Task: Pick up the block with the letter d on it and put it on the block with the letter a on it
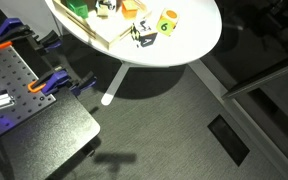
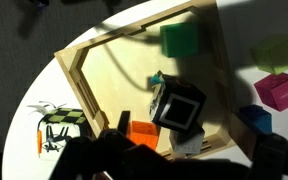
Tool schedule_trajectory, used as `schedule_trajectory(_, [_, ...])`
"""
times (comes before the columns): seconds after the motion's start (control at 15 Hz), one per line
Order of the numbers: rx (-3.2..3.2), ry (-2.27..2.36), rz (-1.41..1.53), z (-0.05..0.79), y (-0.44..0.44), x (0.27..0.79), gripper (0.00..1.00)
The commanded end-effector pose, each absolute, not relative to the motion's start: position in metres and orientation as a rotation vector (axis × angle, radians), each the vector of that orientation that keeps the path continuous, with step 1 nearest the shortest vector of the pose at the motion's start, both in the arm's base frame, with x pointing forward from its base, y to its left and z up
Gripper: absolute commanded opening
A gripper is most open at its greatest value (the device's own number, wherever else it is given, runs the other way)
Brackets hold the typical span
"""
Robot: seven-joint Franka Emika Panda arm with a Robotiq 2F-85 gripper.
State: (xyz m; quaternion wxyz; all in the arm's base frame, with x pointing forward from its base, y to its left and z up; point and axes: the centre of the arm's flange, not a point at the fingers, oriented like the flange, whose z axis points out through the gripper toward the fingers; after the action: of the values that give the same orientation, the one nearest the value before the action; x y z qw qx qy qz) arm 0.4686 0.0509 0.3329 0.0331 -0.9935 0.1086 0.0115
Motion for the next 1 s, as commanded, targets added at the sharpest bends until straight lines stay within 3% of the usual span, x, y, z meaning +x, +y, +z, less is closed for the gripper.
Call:
schedule_trajectory(0.0, [-3.041, 0.338, 0.094, 0.323, 0.048, 0.493, 1.0])
schedule_trajectory(0.67, [-3.028, 0.539, 0.149, 0.294, 0.045, 0.526, 1.0])
schedule_trajectory(0.93, [-3.035, 0.502, 0.148, 0.287, 0.044, 0.516, 1.0])
